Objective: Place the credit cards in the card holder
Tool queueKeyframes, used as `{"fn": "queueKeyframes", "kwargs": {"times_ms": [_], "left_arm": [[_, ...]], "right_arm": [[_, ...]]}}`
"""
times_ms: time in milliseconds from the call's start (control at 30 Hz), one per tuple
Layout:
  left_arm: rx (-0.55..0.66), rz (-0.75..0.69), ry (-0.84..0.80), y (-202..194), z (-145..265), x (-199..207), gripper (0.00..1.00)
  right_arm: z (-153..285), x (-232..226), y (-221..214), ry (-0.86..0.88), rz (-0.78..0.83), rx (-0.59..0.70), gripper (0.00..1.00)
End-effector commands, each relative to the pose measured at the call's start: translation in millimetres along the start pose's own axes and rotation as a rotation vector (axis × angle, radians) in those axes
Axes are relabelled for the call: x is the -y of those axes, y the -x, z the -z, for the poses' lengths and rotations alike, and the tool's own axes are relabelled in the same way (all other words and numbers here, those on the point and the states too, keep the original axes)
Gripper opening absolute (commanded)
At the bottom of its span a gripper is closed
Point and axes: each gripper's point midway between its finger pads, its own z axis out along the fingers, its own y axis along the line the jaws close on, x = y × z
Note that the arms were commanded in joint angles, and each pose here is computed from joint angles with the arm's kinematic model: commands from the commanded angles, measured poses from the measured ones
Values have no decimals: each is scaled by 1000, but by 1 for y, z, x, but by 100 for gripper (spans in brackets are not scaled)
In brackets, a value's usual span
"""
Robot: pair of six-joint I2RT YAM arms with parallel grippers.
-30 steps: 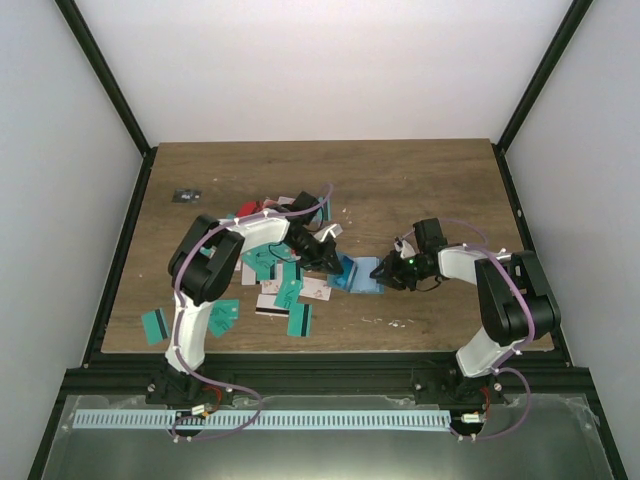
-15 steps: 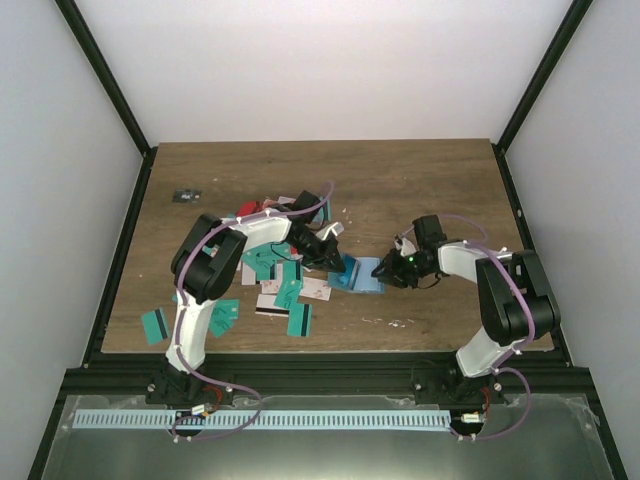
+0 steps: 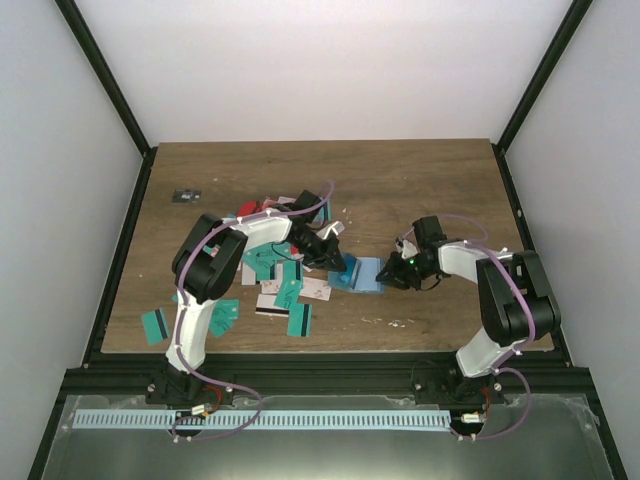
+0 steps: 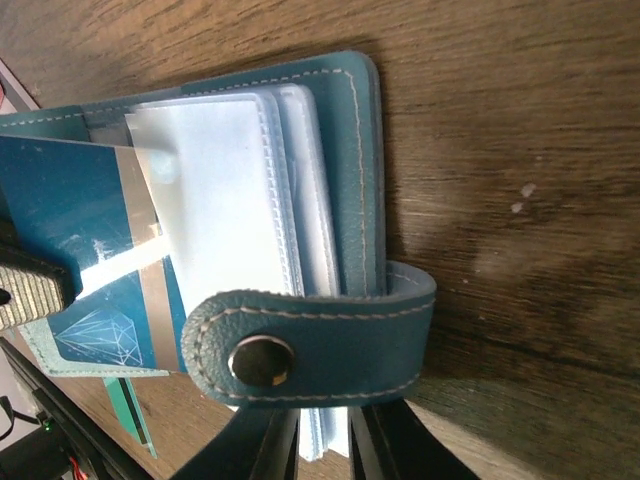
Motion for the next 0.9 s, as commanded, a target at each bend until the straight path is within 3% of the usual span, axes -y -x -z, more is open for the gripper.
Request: {"fn": "queueKeyframes", "kwargs": {"times_ms": [0, 867], "left_arm": [[2, 6, 9, 6, -9, -4, 4], [30, 47, 31, 13, -22, -6, 4]], "right_arm": [[-9, 11, -13, -17, -3, -36, 16], [-15, 11, -25, 25, 11, -75, 13]]}}
